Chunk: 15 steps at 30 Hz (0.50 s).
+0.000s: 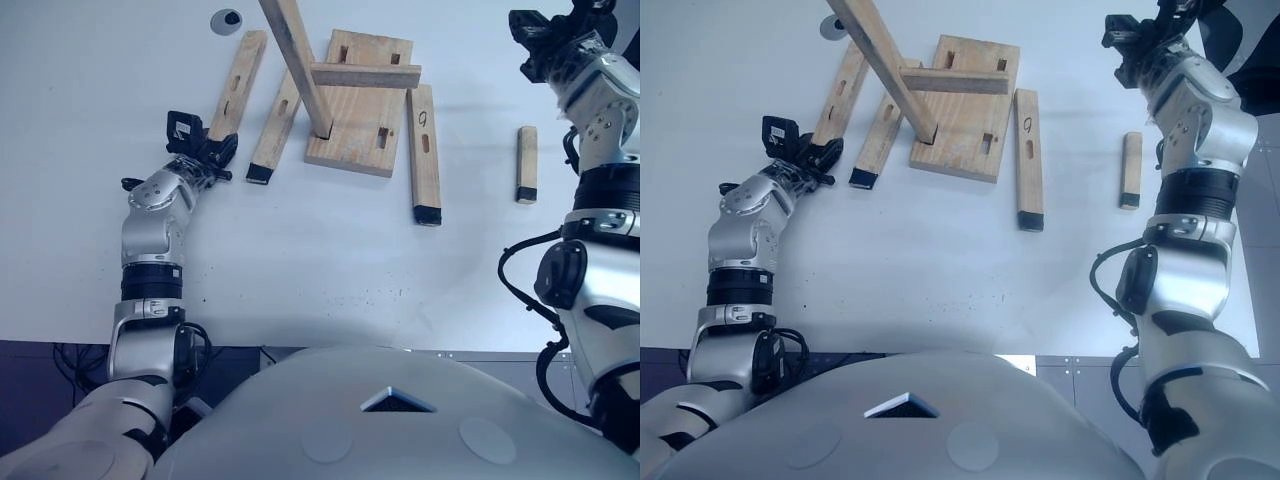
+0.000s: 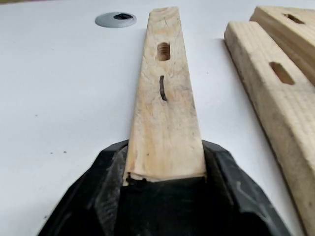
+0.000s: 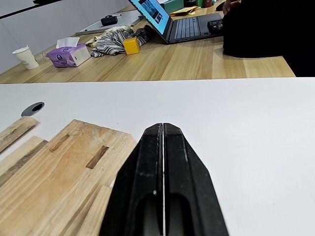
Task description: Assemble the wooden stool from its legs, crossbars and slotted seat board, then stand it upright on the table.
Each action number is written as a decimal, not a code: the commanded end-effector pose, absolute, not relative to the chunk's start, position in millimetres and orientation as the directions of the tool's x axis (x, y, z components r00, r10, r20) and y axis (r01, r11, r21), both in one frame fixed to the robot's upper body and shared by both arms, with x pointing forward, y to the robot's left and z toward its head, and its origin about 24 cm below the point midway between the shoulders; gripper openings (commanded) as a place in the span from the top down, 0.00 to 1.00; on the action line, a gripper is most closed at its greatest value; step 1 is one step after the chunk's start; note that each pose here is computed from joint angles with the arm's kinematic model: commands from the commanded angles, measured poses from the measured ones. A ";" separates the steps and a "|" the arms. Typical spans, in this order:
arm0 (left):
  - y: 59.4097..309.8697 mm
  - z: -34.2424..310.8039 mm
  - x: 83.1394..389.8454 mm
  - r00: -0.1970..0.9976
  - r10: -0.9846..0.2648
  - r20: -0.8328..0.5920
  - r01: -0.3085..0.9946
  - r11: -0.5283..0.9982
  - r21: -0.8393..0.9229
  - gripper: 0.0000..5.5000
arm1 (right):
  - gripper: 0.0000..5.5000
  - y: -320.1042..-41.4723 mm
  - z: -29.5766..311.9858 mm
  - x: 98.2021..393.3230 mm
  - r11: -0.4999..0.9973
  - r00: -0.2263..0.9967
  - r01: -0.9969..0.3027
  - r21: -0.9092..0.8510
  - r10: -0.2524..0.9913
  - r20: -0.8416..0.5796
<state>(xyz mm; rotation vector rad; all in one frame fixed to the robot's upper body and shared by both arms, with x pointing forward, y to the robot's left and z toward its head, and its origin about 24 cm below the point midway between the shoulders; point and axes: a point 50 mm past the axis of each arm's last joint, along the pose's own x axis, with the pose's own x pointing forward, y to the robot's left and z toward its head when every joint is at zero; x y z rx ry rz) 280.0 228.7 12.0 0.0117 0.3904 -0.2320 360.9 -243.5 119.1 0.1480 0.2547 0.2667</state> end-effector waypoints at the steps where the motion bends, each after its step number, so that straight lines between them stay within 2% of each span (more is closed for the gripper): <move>1: 222.0 61.2 291.7 0.964 -0.250 -0.086 0.242 0.966 -0.091 0.64 | 0.96 -238.2 151.2 373.1 0.920 0.921 -0.319 0.228 0.358 -0.153; 4: 204.6 135.2 305.4 0.915 -0.359 0.187 0.386 0.912 -0.139 0.64 | 0.86 -224.1 185.6 374.8 0.742 0.821 -0.500 0.448 0.570 -0.027; 7: 180.6 201.5 303.6 0.760 -0.537 0.365 0.613 0.779 -0.130 0.64 | 0.78 -218.4 235.9 365.1 0.464 0.647 -0.699 0.544 0.734 0.205; 11: 158.1 261.6 286.0 0.557 -0.696 0.453 0.813 0.569 -0.125 0.64 | 0.66 -214.3 298.6 343.3 0.158 0.361 -0.884 0.441 0.829 0.428; 15: 137.6 277.3 270.2 0.445 -0.774 0.450 0.892 0.428 -0.145 0.64 | 0.53 -207.4 317.7 331.8 -0.027 0.194 -0.912 0.408 0.850 0.490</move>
